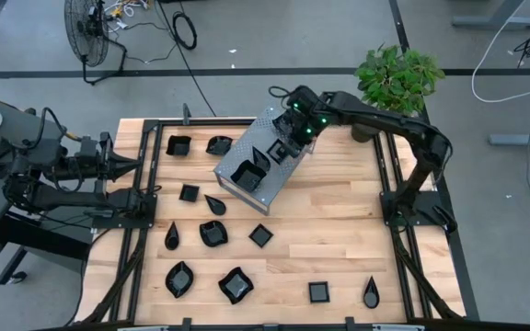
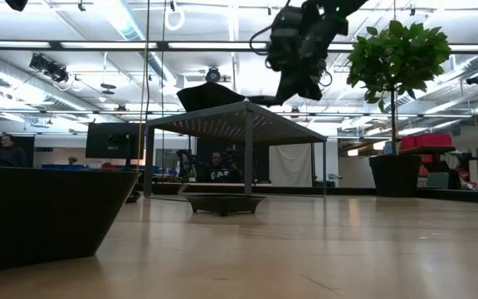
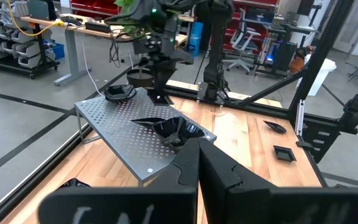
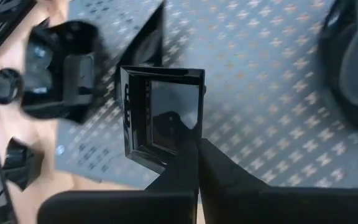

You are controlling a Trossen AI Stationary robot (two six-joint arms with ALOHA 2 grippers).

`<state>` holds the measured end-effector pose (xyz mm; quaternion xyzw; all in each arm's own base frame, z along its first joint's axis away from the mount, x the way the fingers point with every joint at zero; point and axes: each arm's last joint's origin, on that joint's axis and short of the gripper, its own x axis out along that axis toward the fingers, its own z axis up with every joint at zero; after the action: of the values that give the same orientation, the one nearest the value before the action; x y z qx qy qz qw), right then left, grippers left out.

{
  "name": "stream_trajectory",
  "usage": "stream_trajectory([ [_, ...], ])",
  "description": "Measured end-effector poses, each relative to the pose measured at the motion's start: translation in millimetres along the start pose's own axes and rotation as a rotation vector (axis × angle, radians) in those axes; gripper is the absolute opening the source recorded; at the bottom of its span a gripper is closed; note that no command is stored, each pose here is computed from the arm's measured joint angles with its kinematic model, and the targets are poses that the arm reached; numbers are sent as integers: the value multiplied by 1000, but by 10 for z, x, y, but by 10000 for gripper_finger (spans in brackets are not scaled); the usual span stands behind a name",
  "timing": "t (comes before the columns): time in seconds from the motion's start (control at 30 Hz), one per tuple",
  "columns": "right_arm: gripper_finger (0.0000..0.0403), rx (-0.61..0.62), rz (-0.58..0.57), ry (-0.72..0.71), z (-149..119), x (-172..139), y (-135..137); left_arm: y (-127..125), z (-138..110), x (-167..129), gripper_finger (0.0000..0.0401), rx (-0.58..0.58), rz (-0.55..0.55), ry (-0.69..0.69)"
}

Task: Pick & Place Mini shaped plates
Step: Put the black square shape plate on the shelf

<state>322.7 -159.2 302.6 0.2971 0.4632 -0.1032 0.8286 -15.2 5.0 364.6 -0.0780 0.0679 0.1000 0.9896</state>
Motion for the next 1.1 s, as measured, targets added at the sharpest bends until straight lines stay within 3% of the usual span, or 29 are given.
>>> stream_trajectory([
  [0.57, 0, -9, -20, -83, 152, 67, -227, 0, 0, 0, 5, -1, 0, 0],
  [1.1, 0, 21, -26, -56, 180, 203, -348, 0, 0, 0, 5, 0, 0, 0],
])
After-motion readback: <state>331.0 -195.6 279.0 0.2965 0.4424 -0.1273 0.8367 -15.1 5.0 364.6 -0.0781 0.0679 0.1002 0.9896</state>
